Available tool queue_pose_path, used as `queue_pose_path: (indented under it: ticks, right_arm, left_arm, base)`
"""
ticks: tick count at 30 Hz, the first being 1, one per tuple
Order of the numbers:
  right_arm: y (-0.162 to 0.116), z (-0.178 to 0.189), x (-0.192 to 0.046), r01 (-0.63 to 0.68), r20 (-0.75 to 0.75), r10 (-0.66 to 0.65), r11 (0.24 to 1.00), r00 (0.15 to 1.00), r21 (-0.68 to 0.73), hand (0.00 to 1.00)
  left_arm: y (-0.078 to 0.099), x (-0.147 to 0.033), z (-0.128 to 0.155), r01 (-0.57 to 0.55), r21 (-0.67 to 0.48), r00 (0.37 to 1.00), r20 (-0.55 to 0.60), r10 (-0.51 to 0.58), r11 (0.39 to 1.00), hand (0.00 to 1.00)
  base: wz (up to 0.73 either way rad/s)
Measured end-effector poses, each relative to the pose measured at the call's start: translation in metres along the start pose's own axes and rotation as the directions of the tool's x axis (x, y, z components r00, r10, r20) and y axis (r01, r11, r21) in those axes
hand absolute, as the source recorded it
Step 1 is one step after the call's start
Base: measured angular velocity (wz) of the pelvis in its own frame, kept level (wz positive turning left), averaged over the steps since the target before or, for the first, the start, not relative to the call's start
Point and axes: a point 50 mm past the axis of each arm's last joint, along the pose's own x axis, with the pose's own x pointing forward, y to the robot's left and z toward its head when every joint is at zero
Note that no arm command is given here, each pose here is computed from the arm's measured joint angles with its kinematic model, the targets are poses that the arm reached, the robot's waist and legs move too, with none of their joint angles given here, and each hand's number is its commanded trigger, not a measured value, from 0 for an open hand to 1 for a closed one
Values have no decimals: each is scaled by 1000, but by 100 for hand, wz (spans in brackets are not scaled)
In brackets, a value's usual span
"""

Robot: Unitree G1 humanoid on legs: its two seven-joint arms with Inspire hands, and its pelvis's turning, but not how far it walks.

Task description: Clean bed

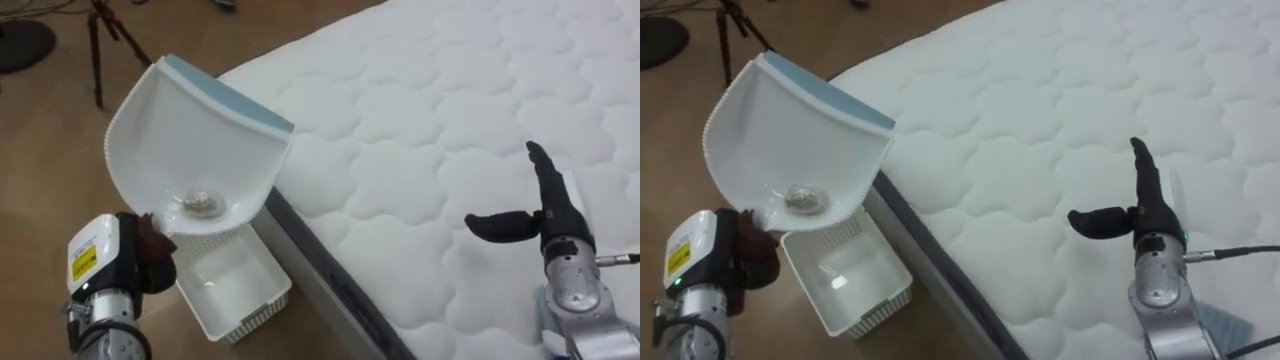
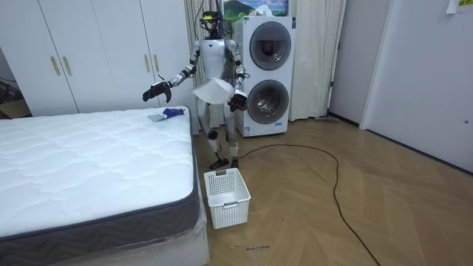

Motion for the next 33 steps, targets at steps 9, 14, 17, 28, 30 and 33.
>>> queue_pose_path:
  ticks: [9, 14, 17, 28, 30, 33]
  right_arm:
    - [13, -15, -14, -39, -47, 39, 999, 998, 4, 0]
    - [16, -33, -27, -50, -105, 50, 999, 993, 0, 0]
    - [20, -32, -29, -50, -102, 50, 999, 994, 1, 0]
    - [22, -35, -32, -69, -88, 63, 995, 994, -69, 0]
    - [23, -35, -32, -77, -87, 71, 995, 994, -68, 0]
    - [25, -40, -34, -91, -92, 81, 991, 992, -102, 0]
  left_arm:
    - [1, 1, 5, 1, -10, 999, 35, -1, 1000, 100]
    - [-6, -2, 7, 40, 14, 997, 63, -41, 999, 100]
    - [-8, -5, 3, 55, 29, 997, 47, -57, 998, 100]
    - [-12, -10, -9, 114, 81, 993, 29, -116, 990, 100]
    - [-14, -10, -10, 120, 84, 992, 23, -122, 989, 100]
    - [-20, -12, -17, 151, 97, 988, -3, -152, 984, 100]
  base:
    - [53]
    - [103]
    - [56]
    - [39]
    - [39]
    - [40]
